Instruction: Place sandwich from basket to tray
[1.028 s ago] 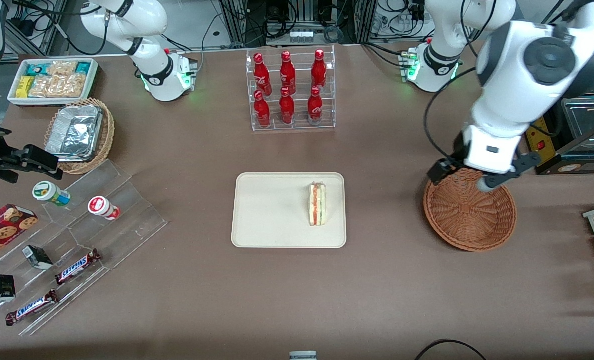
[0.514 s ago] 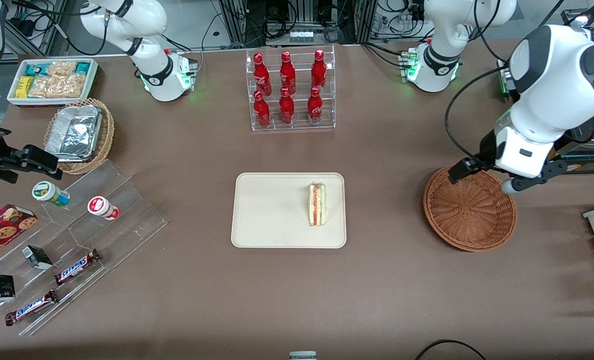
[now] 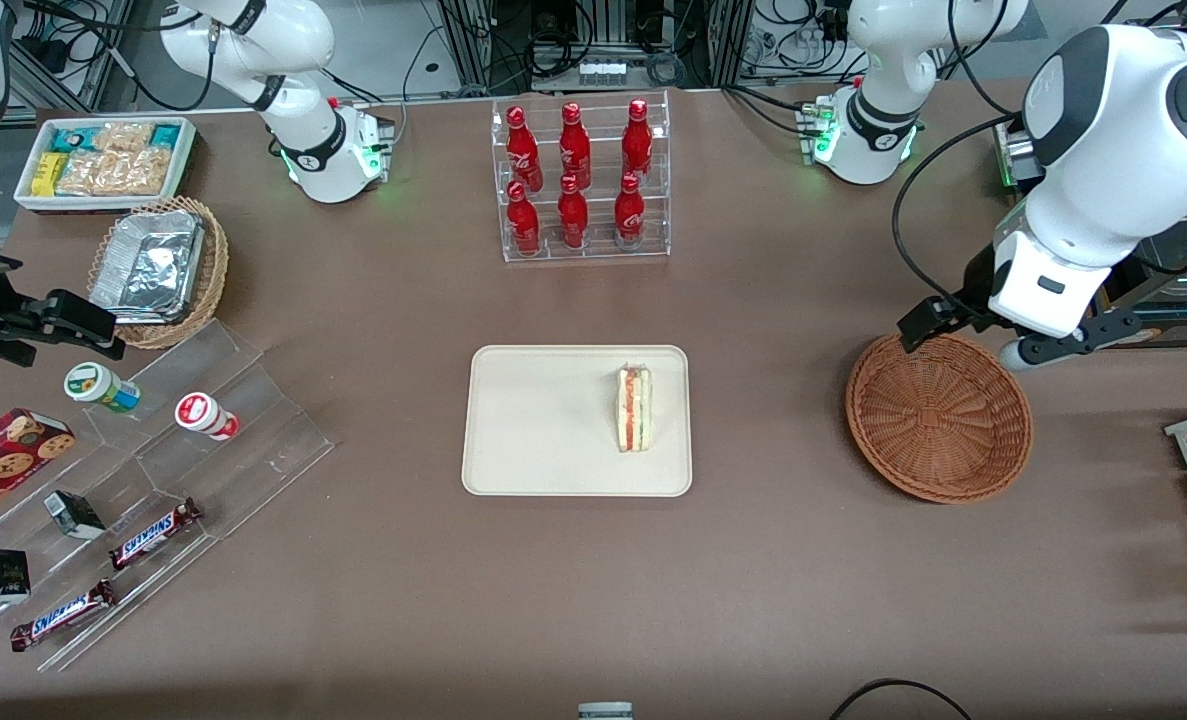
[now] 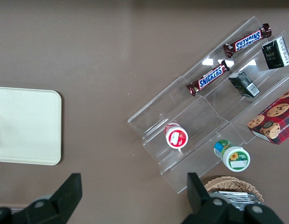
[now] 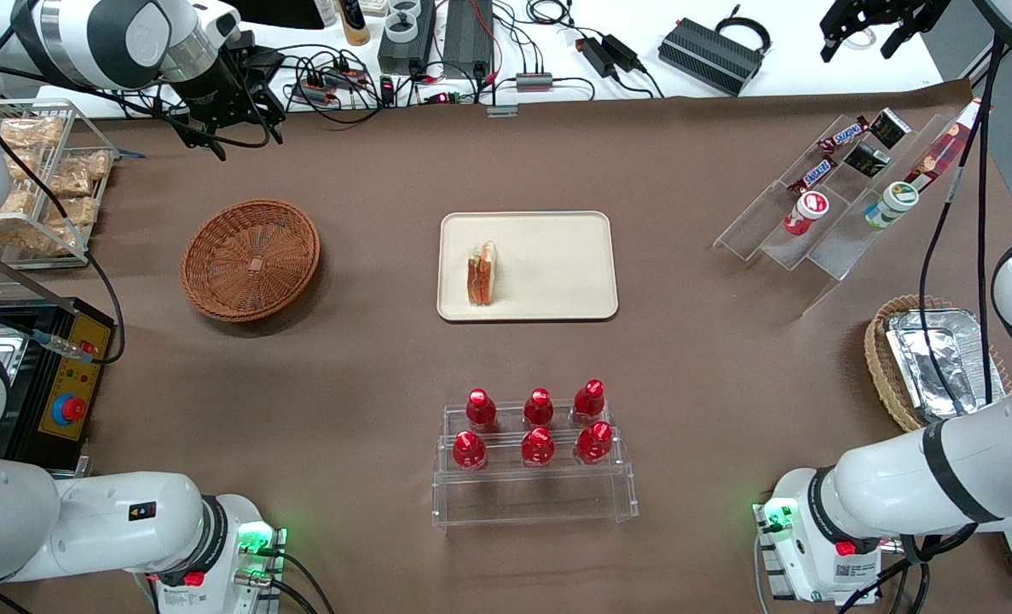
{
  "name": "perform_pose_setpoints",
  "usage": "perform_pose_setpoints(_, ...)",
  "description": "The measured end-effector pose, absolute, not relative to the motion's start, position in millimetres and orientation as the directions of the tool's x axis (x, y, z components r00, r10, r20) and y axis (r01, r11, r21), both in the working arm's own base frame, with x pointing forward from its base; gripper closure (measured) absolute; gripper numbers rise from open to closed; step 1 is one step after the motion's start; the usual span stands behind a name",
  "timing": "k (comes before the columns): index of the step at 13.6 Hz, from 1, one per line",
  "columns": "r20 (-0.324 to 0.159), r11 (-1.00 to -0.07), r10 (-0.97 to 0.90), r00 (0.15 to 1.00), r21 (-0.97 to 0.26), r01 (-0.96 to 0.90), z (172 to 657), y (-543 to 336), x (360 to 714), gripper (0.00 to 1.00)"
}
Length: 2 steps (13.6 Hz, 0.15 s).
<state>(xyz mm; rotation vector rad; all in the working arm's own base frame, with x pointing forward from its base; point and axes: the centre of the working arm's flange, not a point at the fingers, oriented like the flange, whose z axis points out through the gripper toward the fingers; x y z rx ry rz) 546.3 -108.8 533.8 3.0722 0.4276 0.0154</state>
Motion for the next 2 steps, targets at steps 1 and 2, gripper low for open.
perform_pose_setpoints(1,0.004,-0.963,0.267,0.964,0.028,0.267,533.3,-106.2,546.0,0.00)
perform_pose_setpoints(2,0.005,-0.963,0.267,0.964,0.018,0.267,533.0,-102.9,546.3,0.00)
